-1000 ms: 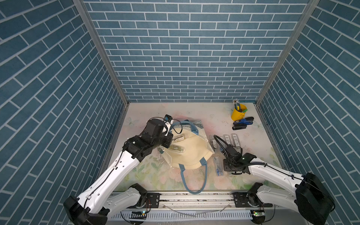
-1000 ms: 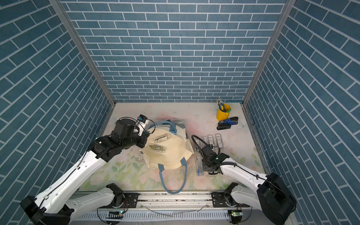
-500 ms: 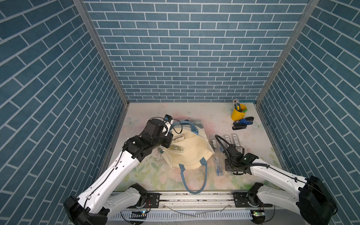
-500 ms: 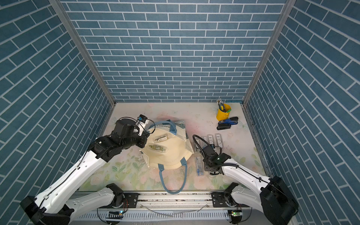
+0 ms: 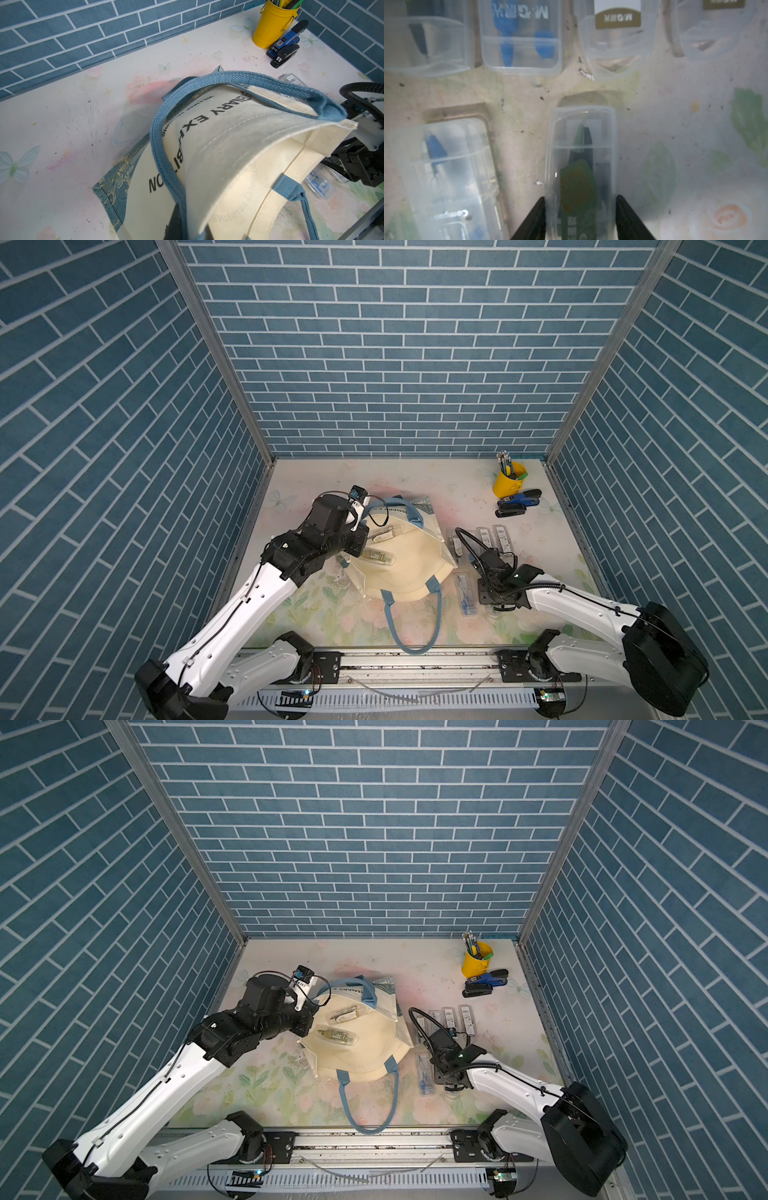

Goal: Take out the compass set from the canvas bag
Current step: Place the compass set at the center of the board, then adjust the canvas bag at the center of the board.

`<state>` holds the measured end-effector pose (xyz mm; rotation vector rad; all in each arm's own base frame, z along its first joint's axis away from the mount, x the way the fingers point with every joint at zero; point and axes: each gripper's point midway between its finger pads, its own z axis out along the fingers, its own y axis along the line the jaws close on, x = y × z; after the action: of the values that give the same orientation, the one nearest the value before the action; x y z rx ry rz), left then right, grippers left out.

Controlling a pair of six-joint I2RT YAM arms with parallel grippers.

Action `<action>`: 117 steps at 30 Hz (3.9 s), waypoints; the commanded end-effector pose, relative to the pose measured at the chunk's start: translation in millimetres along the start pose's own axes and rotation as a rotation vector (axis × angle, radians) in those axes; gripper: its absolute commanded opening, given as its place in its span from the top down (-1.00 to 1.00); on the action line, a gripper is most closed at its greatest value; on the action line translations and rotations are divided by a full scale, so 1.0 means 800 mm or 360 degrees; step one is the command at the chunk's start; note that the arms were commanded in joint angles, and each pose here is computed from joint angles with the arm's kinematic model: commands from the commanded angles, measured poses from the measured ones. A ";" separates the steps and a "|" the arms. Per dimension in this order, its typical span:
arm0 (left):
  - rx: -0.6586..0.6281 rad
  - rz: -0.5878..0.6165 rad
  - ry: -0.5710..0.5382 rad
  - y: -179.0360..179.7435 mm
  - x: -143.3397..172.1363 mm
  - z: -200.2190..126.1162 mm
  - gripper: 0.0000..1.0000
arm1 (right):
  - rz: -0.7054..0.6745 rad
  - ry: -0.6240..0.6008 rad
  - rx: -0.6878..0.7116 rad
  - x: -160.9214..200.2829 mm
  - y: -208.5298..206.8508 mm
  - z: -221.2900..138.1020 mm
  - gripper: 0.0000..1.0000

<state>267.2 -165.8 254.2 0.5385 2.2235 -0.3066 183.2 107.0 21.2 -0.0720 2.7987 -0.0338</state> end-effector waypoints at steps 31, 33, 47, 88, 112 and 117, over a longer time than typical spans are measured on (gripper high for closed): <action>0.0023 -0.0023 -0.0110 -0.003 -0.018 -0.006 1.00 | -0.0106 -0.0052 -0.0179 -0.023 0.034 -0.006 -0.06; 0.0024 -0.0022 -0.0110 -0.003 -0.018 -0.007 1.00 | -0.0115 -0.0058 -0.0176 -0.025 0.033 -0.012 -0.13; 0.0022 0.0000 -0.0065 -0.003 -0.014 -0.008 1.00 | -0.0868 -0.0892 -0.0768 -0.141 0.152 -0.239 -0.17; -0.0301 -0.0057 0.0230 0.044 0.072 -0.029 -0.12 | -0.1281 -0.0979 -0.0684 -0.244 0.314 -0.256 0.99; -0.0228 -0.0137 0.0071 0.033 0.041 -0.024 1.00 | -0.1266 -0.0982 -0.0848 -0.228 0.299 -0.281 0.57; -0.0188 -0.0142 0.0064 0.027 0.032 -0.023 1.00 | -0.1313 -0.1075 -0.1034 -0.206 0.306 -0.331 0.41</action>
<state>244.9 -124.5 227.0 0.4072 2.3484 -0.1504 259.2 364.1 291.5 -1.1234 1.9161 0.4890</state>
